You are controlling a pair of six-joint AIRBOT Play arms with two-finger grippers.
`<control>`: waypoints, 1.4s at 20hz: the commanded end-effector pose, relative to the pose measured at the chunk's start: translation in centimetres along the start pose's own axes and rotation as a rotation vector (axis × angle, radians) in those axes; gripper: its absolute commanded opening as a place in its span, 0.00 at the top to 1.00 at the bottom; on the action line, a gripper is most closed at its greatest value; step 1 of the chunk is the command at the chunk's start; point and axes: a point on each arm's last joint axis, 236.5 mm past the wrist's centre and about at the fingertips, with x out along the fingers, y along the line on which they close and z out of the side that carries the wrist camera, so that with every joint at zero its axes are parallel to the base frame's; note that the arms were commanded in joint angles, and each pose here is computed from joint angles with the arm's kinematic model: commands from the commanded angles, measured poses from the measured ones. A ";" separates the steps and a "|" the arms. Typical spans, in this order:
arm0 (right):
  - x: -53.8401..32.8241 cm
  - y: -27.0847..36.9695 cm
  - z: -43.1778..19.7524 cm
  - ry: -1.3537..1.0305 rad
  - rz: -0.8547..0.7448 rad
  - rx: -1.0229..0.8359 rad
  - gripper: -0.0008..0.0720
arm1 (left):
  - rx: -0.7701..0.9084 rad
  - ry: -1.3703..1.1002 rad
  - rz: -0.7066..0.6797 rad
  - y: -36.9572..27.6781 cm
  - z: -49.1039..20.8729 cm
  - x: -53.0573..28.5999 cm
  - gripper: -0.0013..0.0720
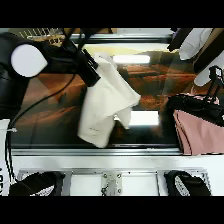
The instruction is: Fold the clothes and pants, and hang the long-sleeved shirts on hangers.
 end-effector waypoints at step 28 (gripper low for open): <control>0.1 -0.2 0.0 0.000 -0.003 0.003 0.98 | -1.609 0.420 -0.373 -7.8 -32.1 17.5 0.06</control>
